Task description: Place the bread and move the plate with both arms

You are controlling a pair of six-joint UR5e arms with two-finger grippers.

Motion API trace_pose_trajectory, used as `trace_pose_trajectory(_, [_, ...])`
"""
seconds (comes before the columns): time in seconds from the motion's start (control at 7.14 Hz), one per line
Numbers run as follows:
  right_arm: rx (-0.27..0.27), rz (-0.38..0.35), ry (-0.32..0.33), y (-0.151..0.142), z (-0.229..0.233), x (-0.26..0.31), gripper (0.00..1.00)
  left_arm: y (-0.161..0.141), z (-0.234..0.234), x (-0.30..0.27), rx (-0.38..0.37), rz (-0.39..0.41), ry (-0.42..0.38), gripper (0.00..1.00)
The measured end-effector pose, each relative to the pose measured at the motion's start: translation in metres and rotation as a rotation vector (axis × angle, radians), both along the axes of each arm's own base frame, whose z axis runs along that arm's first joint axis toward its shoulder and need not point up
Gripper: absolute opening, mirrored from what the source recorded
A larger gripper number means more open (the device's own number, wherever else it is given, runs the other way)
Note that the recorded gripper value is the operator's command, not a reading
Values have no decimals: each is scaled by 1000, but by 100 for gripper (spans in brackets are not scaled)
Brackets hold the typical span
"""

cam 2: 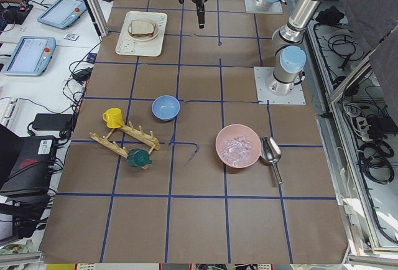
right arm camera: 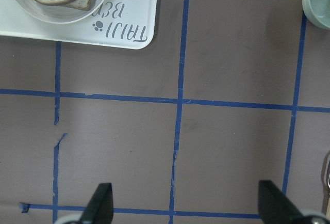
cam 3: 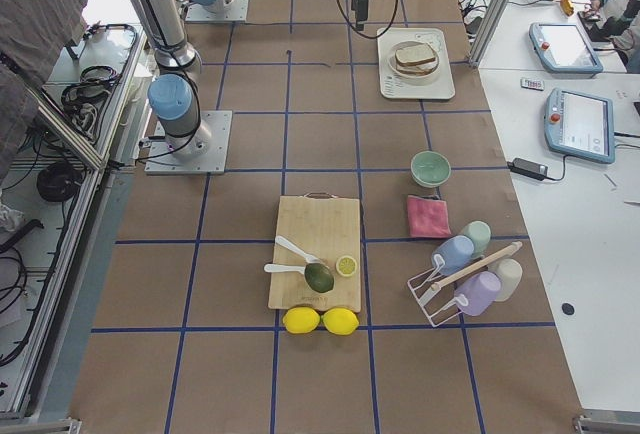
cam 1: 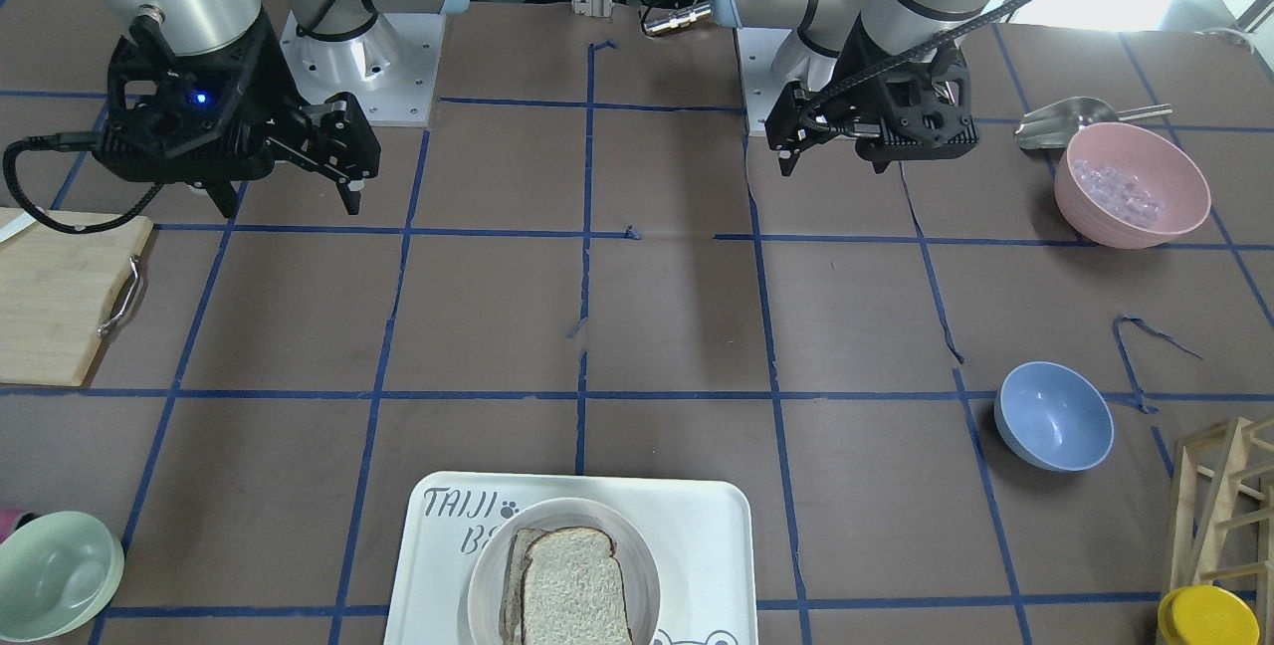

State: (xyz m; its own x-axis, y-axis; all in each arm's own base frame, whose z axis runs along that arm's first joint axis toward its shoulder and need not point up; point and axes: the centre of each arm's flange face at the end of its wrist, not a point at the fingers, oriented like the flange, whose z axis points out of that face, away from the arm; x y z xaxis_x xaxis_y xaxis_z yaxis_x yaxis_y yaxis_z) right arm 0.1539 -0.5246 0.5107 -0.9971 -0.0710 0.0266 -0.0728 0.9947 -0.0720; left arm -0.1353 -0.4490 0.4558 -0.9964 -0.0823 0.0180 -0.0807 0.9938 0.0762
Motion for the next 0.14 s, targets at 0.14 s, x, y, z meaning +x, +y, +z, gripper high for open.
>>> trace_pose_trajectory(0.14, [-10, -3, -2, -2, -1, 0, 100, 0, 0, 0, 0, -1, 0, 100])
